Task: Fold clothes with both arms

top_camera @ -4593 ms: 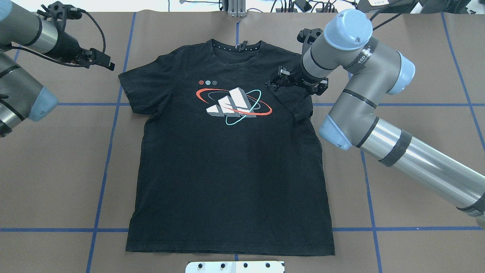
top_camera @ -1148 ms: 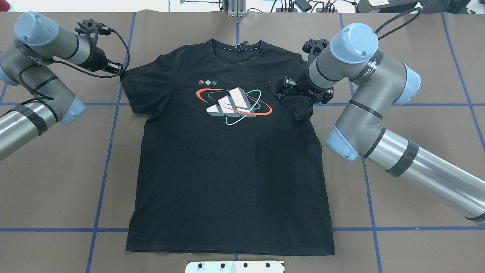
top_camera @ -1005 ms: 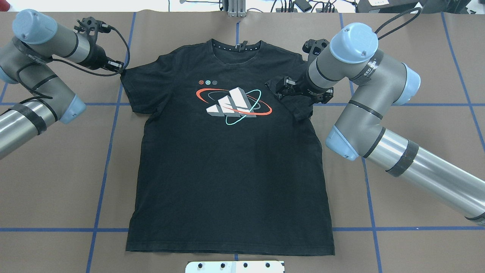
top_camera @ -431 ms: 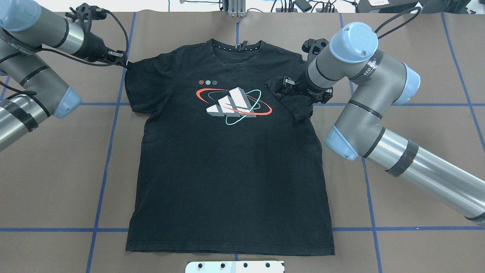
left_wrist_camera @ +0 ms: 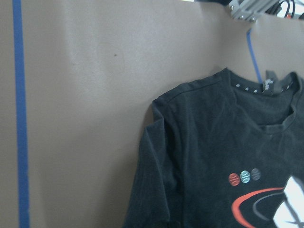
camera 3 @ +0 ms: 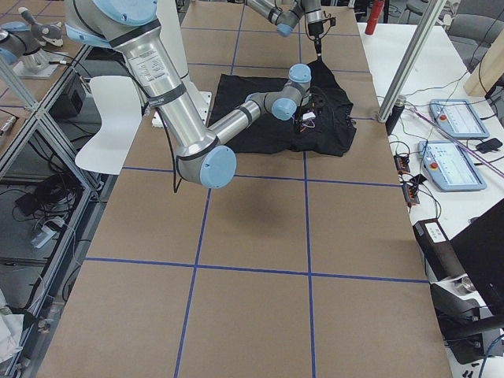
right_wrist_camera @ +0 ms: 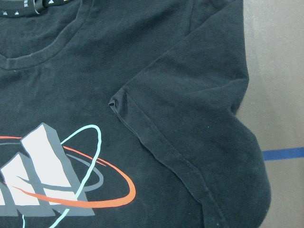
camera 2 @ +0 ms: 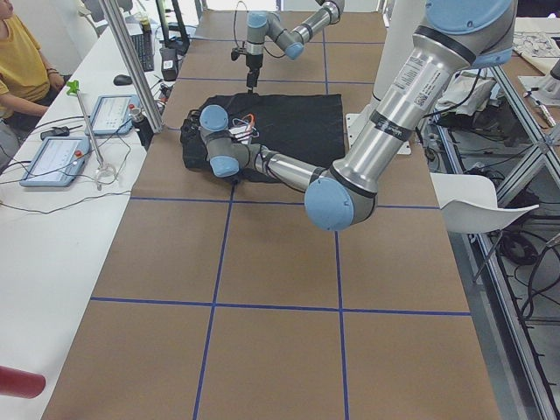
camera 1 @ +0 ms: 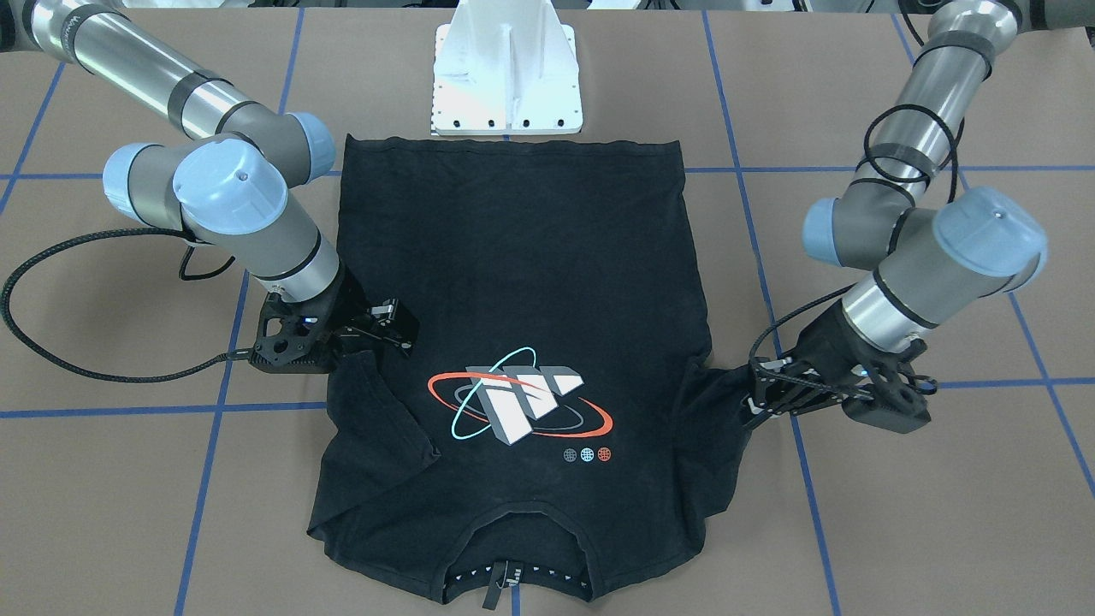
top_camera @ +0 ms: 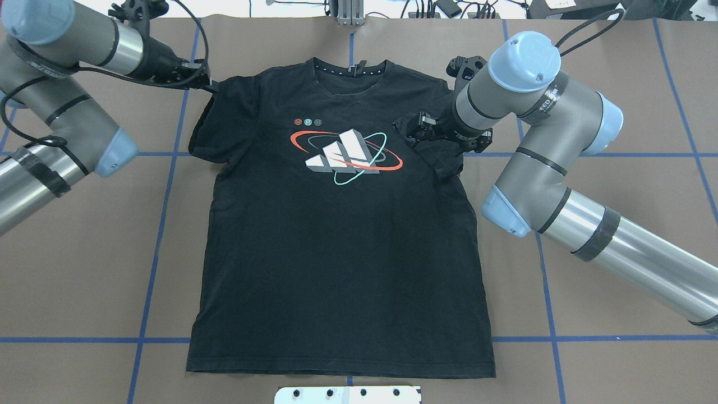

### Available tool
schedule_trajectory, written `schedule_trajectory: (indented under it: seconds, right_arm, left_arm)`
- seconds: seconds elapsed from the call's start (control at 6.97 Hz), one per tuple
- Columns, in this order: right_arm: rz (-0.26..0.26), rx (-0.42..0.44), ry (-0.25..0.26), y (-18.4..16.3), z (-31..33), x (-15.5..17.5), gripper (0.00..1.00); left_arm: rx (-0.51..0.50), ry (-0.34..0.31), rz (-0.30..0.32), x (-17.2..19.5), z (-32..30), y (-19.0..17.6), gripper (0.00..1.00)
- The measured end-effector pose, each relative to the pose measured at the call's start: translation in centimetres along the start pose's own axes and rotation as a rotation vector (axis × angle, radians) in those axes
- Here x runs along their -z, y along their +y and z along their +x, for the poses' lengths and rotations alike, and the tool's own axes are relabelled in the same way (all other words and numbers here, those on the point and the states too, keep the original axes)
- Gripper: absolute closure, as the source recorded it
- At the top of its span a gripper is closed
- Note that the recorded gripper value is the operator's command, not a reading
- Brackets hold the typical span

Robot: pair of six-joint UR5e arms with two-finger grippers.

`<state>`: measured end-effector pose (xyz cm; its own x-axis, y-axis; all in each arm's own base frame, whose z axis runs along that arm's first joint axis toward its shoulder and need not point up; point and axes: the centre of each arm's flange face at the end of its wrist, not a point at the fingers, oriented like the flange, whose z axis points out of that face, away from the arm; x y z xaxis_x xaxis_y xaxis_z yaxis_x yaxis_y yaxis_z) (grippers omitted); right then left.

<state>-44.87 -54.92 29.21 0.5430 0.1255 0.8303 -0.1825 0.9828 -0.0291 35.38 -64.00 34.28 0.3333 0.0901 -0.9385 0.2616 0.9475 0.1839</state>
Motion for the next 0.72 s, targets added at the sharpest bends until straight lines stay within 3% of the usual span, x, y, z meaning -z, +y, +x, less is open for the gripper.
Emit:
schedule_trajectory:
  seconds: [0.72]
  right_arm:
    - [-0.001,0.001,-0.002,0.1,0.0,0.2,0.0]
  left_arm:
    - [0.148,-0.078,0.117,-7.3,8.4,0.8,1.0]
